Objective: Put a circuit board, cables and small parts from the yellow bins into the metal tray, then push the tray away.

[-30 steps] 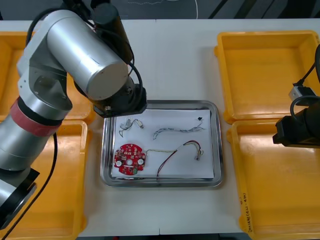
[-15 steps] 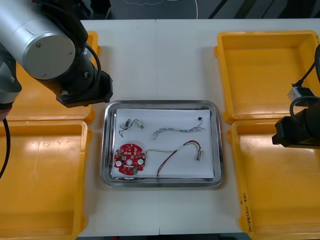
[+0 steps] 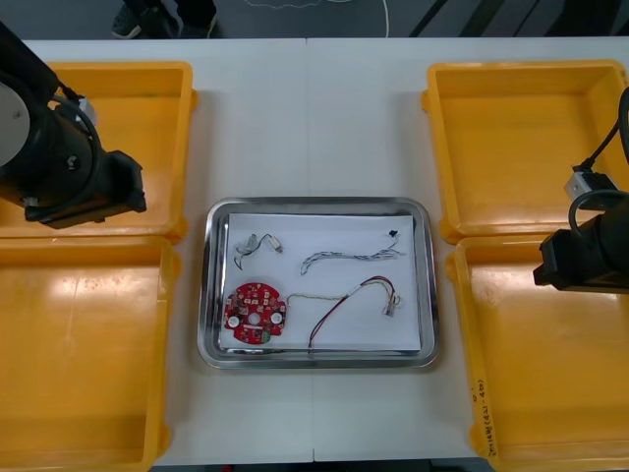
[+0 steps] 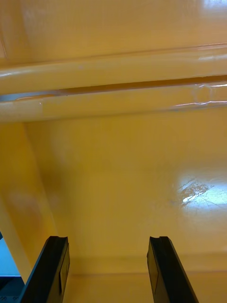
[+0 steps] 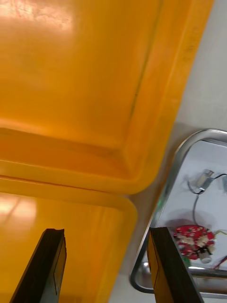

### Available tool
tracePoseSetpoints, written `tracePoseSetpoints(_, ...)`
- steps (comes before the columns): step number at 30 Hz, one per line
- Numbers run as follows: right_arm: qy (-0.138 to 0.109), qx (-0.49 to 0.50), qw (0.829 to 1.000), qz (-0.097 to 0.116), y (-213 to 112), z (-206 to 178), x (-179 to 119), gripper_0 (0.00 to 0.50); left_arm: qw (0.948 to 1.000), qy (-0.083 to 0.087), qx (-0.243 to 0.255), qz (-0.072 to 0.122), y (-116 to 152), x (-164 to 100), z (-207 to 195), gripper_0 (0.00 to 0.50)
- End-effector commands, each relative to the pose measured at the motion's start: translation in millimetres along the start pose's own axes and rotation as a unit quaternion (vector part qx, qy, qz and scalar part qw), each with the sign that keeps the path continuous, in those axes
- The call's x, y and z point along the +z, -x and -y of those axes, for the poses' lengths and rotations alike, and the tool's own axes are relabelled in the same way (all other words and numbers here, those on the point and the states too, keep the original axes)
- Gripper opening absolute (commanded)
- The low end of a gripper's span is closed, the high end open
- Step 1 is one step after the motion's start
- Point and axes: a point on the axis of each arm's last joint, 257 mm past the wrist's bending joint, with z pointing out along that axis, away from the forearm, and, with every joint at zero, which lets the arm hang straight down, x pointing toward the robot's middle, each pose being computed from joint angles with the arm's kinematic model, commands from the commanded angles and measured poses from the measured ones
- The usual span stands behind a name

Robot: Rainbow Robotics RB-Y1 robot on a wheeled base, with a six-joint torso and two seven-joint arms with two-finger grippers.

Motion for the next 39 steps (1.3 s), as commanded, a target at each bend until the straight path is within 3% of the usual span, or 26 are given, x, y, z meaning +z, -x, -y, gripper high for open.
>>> tracePoseSetpoints(1,0.009,-0.012,1.0,0.004,0.8,0.2,-4.6,0.48,0.9986,0.023,0.044,0.019,7.6,-18.2,-39.2,0.5)
tracePoseSetpoints(8,0.019,-0.063,0.998,-0.002,-2.8,-4.5,-5.1,0.481,0.9981,0.025,0.052,0.021,5.0,-23.2,-68.8,0.5)
tracePoseSetpoints(18,0.047,-0.186,0.981,0.002,-15.1,-30.5,-21.7,0.48,0.996,0.035,0.078,0.022,-8.0,-26.9,-103.5,0.5)
tracePoseSetpoints(29,0.009,-0.332,0.943,0.029,-28.0,-81.7,-28.8,0.481,0.9931,0.042,0.109,0.007,-34.7,-26.0,-127.0,0.5)
tracePoseSetpoints(35,-0.012,-0.383,0.923,0.029,-29.5,-101.5,-20.7,0.481,0.9935,0.04,0.106,0.006,-43.0,-28.9,-133.8,0.5)
tracePoseSetpoints(39,-0.011,-0.406,0.914,0.03,-29.6,-116.7,-15.5,0.481,0.994,0.038,0.103,0.007,-43.3,-31.4,-137.2,0.5)
